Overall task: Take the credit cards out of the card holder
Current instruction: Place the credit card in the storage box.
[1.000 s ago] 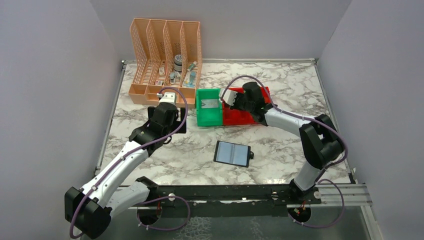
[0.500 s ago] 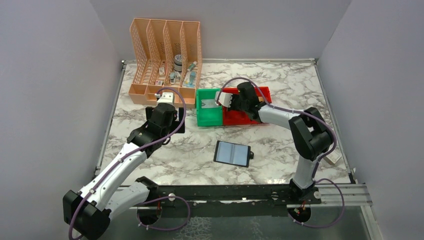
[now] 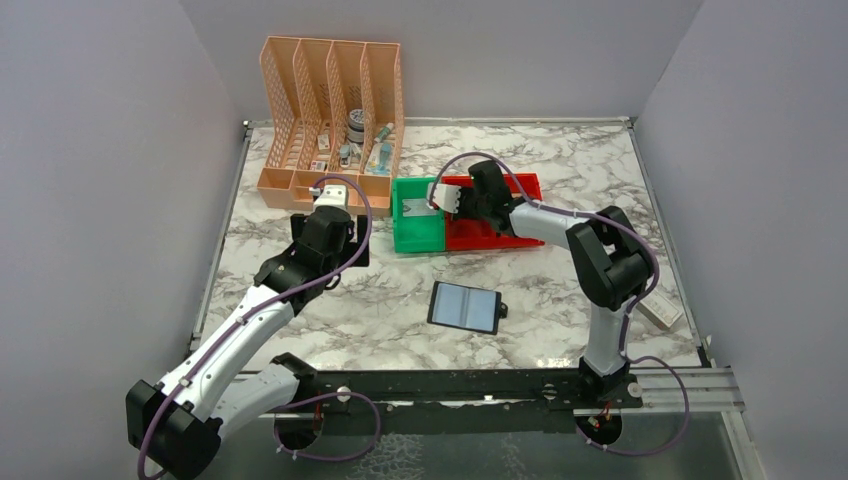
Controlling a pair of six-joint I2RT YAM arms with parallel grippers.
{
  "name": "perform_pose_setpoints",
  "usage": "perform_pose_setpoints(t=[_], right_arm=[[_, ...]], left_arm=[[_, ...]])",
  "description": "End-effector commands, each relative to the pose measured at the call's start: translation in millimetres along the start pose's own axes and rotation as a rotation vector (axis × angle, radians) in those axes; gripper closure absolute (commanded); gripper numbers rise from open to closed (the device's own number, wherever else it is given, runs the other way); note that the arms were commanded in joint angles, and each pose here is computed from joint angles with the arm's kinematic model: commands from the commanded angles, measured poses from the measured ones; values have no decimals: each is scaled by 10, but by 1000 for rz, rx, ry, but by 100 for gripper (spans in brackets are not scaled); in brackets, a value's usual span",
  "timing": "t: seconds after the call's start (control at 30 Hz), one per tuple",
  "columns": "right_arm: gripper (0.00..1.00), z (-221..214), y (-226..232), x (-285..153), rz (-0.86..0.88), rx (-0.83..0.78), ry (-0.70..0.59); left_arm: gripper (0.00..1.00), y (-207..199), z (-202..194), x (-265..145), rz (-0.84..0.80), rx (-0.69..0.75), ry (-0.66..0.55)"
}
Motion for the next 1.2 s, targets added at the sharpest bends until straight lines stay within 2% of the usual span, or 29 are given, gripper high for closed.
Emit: perform_pose_setpoints(t=[0.0, 0.1, 0.13, 0.27, 0.53, 0.7, 0.73, 0.77, 0.8, 0.83, 0.87, 0.93, 0.97, 1.07, 1.17], right_arm=[[95, 44, 20, 21, 43, -17, -29], [81, 101, 42, -9, 65, -15, -68], [80, 90, 41, -2, 64, -12, -61], [80, 0, 24, 29, 52, 2, -10], [79, -12, -49, 11, 2, 51, -2], [78, 171, -295, -206, -109, 208, -82], [76, 225, -358, -286, -142, 264, -108], [68, 288, -426, -400, -185, 335, -144], [55, 357, -492, -539, -249, 414, -193], [36, 422, -519, -687, -315, 524, -260], [27, 499, -545, -886, -393, 624, -356], [17, 618, -542, -1269, -497, 814, -531], [10, 638, -537, -1423, -525, 930, -576], [7, 623, -412, -1688, -498, 1350, -573], [2, 745, -211, -1852, -351, 1357, -590]], left_arm=[[1, 68, -12, 9, 37, 6, -2], [1, 67, -12, 9, 37, 5, -3], [1, 66, -9, 8, 36, 4, -4], [1, 66, -13, 8, 35, 5, -2], [1, 65, -18, 10, 35, 5, 1], [1, 56, -16, 11, 29, 6, 2], [1, 55, -13, 9, 29, 6, 2], [1, 53, -14, 9, 28, 7, 2], [1, 54, -12, 8, 28, 5, 1], [1, 55, -14, 8, 28, 5, 2], [1, 54, -11, 5, 27, 4, 0], [1, 57, -12, -1, 26, 3, -1], [1, 54, -11, -2, 24, 2, -1], [1, 49, -13, -3, 18, 1, 1], [1, 37, -18, 7, 14, 3, 8]])
Point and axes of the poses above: each gripper's point midway between its finger pads, its own x axis out along the fingers, its own y axis along the line the jaws close on, z = x × y, the point moved 5 cm from there along -x, back along the fingers, and after that the axes turned 11 degrees about -x, right-handed, at the moved point
